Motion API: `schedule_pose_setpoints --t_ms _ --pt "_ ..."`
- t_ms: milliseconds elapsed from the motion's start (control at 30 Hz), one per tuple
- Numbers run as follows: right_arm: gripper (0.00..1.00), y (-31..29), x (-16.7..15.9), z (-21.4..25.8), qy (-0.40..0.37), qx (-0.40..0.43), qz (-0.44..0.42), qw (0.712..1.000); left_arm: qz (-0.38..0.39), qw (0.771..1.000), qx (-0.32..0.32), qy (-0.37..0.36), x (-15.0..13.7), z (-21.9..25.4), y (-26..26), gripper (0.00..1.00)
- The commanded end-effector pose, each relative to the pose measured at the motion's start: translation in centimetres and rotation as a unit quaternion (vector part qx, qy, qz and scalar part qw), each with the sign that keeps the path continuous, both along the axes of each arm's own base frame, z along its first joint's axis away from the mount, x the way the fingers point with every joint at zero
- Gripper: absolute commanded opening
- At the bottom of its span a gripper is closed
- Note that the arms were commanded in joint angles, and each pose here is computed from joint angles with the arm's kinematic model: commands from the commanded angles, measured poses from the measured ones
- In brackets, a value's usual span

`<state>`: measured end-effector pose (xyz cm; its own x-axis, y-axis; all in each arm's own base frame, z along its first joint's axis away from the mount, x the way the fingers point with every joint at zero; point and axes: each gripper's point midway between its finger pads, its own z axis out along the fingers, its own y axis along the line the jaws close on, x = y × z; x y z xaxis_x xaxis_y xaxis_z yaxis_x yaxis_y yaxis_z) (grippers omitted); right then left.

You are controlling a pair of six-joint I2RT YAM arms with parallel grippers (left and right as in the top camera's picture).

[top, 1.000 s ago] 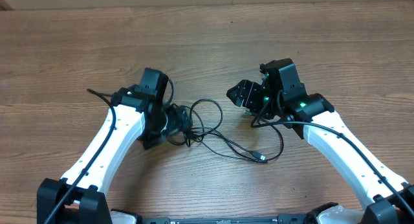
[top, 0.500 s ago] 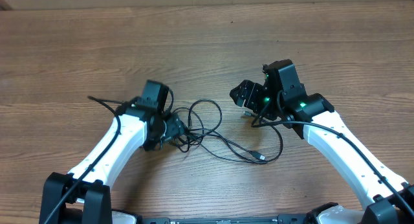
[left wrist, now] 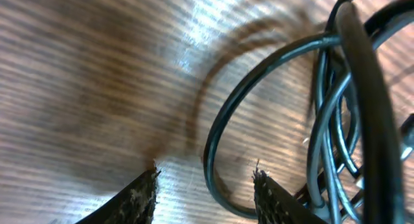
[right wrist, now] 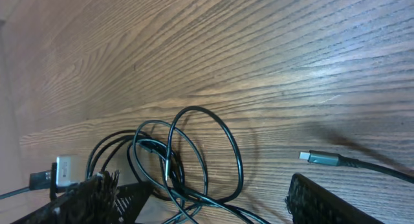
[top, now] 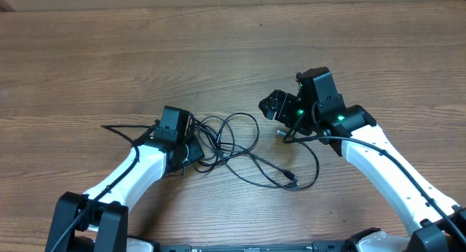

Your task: Untangle cables

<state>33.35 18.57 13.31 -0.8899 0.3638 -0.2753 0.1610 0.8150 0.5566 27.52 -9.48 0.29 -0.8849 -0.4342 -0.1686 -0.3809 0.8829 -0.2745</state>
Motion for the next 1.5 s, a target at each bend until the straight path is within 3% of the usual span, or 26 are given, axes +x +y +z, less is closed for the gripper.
schedule_pose_setpoints --t_ms 0,133,167,300,467,567,733,867,1067,1200,1367,1467 --pt "0.83 0.0 0.4 1.2 -0.019 0.001 0.001 1.0 0.005 1.0 0.017 0.023 -2.0 -2.3 1.0 0.4" --pt "0.83 0.0 0.4 1.2 -0.019 0.001 0.001 1.0 0.012 0.999 0.039 0.014 -1.9 -2.7 1.9 0.15" --pt "0.83 0.0 0.3 1.1 -0.018 0.001 0.001 1.0 0.014 0.999 0.044 0.012 -1.9 -2.7 2.1 0.04" --pt "0.83 -0.3 -0.3 0.6 -0.001 -0.007 0.001 1.0 0.01 0.999 0.045 -0.007 -0.6 -1.8 1.9 0.04" --pt "0.84 -0.4 -1.5 -0.1 0.006 -0.029 0.041 0.999 -0.008 0.999 0.043 -0.017 1.9 3.1 1.0 0.04" --pt "0.89 1.1 -3.1 0.1 -0.006 -0.019 0.144 0.989 -0.008 0.999 0.045 -0.011 2.8 6.9 0.8 0.04" --pt "0.93 4.7 -7.3 1.8 -0.037 0.061 0.325 0.943 -0.019 1.0 0.011 -0.006 3.5 12.6 -0.6 0.04" --pt "0.94 6.3 -8.6 2.5 -0.049 0.085 0.364 0.926 -0.05 0.998 -0.02 -0.023 4.0 16.7 -2.0 0.04" --pt "0.93 8.2 -7.2 3.8 -0.094 0.092 0.357 0.925 -0.115 0.991 -0.022 -0.067 4.8 20.5 -2.9 0.04" --pt "0.91 9.0 -4.1 4.5 -0.108 0.087 0.262 0.955 -0.127 0.989 -0.051 -0.059 4.3 20.6 -3.9 0.04" --pt "0.9 10.9 -1.6 5.4 -0.147 0.087 0.196 0.966 -0.152 0.984 -0.074 -0.062 3.9 21.0 -5.5 0.04" --pt "0.88 10.4 0.2 3.5 -0.143 0.04 0.115 0.982 -0.187 0.975 -0.099 -0.066 3.2 21.5 -7.0 0.04"
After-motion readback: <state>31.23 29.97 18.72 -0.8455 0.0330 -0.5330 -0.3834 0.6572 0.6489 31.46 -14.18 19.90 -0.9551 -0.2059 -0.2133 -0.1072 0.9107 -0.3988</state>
